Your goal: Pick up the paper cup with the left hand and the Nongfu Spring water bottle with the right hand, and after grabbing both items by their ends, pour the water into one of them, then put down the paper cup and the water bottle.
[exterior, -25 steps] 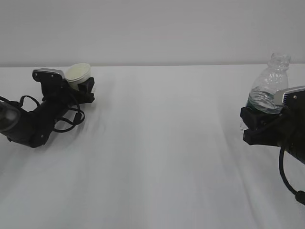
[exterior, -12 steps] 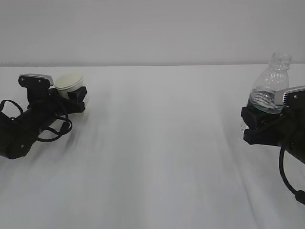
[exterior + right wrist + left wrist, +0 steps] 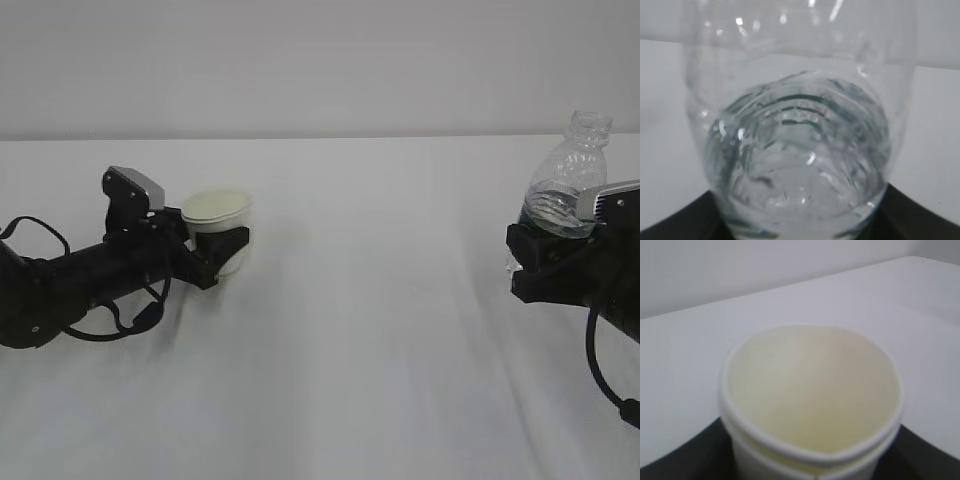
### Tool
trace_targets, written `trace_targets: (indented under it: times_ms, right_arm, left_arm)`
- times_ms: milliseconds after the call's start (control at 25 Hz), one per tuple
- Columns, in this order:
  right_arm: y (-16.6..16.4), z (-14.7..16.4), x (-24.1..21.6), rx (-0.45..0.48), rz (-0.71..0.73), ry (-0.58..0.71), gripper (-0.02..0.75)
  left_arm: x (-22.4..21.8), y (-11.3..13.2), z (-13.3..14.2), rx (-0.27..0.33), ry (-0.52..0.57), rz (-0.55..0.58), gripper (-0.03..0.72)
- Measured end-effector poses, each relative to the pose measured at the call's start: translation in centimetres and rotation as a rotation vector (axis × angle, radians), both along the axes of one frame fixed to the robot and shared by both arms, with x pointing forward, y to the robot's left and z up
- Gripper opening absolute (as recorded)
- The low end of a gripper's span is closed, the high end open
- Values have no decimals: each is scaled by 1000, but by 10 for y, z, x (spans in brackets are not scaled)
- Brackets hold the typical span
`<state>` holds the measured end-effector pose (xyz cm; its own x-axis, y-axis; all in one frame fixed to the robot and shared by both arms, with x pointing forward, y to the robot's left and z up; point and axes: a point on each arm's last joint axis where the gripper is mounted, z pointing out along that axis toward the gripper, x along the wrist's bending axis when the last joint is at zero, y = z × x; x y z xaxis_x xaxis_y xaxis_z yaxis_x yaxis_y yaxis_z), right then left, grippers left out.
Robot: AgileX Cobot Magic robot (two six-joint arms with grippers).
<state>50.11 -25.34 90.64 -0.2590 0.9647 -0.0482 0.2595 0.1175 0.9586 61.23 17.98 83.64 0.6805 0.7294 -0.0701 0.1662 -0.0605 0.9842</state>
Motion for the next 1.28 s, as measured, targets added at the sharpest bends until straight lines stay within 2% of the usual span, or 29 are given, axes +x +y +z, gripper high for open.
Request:
trace_targets:
  times_ms: [320, 600, 720, 1080, 1280]
  right_arm:
    - [0, -2, 0, -5, -1, 17, 404]
    - [0, -2, 0, -5, -3, 19, 403]
    - [0, -2, 0, -5, -3, 19, 403]
    - [-1, -4, -1, -39, 6, 35, 403]
    - [-1, -4, -1, -70, 17, 36, 403]
  left_arm:
    - [-30, -60, 3, 21, -6, -270, 465]
    - [-62, -112, 31, 22, -82, -479, 465]
    - [-71, -123, 38, 4, -85, -513, 465]
    - [-92, -146, 38, -4, -70, -602, 465]
    - [-94, -150, 38, -12, -66, -599, 457]
